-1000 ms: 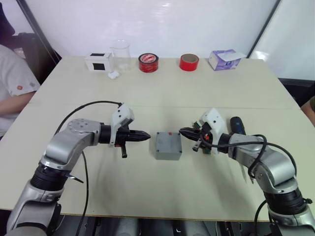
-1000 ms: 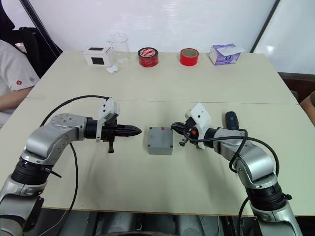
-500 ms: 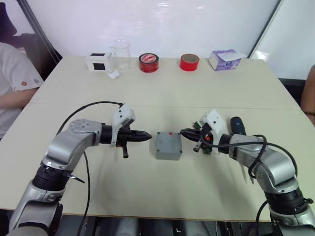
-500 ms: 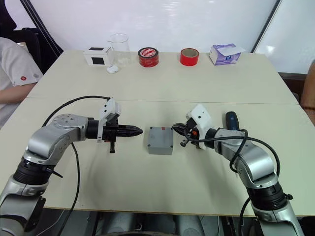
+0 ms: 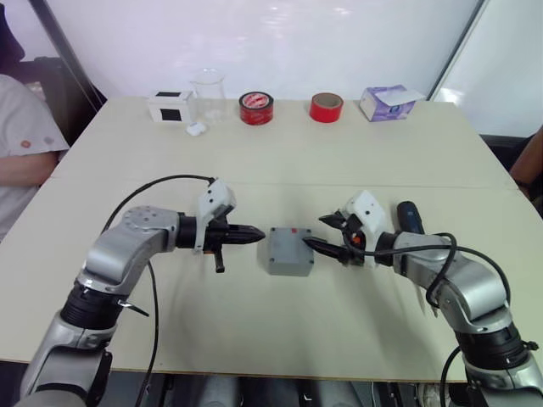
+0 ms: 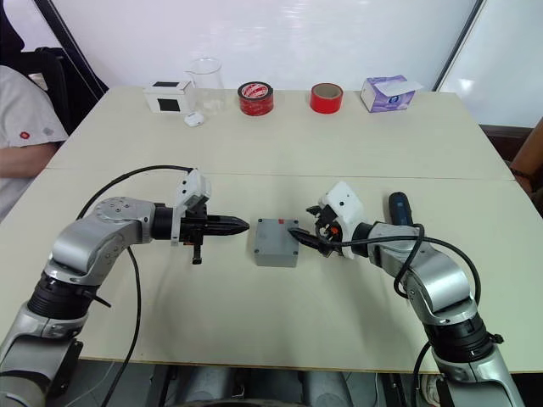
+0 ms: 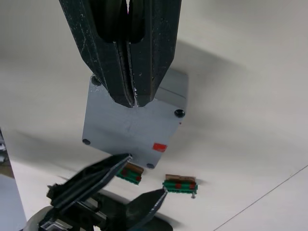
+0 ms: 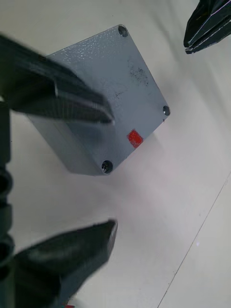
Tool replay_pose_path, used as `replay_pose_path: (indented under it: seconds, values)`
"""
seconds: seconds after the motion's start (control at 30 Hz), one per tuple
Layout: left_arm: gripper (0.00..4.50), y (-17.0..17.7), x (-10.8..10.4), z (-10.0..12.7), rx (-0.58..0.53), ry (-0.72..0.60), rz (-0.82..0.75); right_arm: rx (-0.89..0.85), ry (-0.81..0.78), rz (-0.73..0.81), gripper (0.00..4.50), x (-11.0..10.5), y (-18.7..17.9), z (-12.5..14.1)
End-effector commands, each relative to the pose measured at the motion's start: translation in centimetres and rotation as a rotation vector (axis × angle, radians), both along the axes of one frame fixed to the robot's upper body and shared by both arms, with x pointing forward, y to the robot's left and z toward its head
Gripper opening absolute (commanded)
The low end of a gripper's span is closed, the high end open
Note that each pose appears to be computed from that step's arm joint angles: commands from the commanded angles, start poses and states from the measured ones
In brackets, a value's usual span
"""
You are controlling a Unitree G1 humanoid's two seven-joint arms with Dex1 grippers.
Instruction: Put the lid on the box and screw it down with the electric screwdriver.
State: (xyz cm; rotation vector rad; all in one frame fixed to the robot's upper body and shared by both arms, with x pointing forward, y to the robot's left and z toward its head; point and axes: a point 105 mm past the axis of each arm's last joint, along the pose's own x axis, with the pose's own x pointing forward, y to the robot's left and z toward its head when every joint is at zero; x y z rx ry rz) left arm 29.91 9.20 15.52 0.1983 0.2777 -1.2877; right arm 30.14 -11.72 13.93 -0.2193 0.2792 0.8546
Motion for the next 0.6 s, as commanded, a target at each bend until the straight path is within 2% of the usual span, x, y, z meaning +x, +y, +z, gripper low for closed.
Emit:
replay_pose_path:
  seconds: [0.03, 0.1, 0.13, 0.17, 0.23, 0.3, 0.37, 0.4, 0.6]
  values:
    - [0.0, -0.5, 0.0, 1.1, -0.02, -0.049, -0.029, 0.078, -0.045, -0.021, 3.47, 0.1, -0.9, 3.2]
    - [0.0, -0.8, -0.3, 2.0, -0.042, -0.058, -0.055, 0.179, -0.036, -0.07, 3.47, 0.3, -2.6, 5.9]
    - [0.0, -1.0, -0.5, 2.3, -0.049, -0.065, -0.071, 0.196, -0.029, -0.103, 3.78, 0.5, -3.6, 6.9]
    - [0.0, -1.2, -0.7, 2.6, -0.046, -0.073, -0.087, 0.187, -0.014, -0.139, 4.11, 0.7, -4.7, 7.4]
    - [0.0, -1.6, -1.2, 2.9, -0.038, -0.086, -0.124, 0.14, 0.023, -0.216, 4.42, 1.1, -7.0, 8.1]
    - [0.0, -2.1, -1.9, 3.4, -0.046, -0.091, -0.172, 0.085, 0.086, -0.343, 4.42, 1.7, -9.8, 8.5]
    - [0.0, -2.5, -2.9, 3.8, -0.042, -0.105, -0.226, 0.036, 0.241, -0.547, 4.42, 2.2, -13.6, 7.9]
    - [0.0, -2.6, -3.2, 3.8, -0.03, -0.116, -0.245, 0.012, 0.322, -0.603, 4.42, 1.9, -14.9, 7.4]
    - [0.0, -3.4, -4.7, 3.2, 0.038, -0.167, -0.329, -0.152, 0.648, -0.573, 4.42, -1.7, -17.0, 4.0]
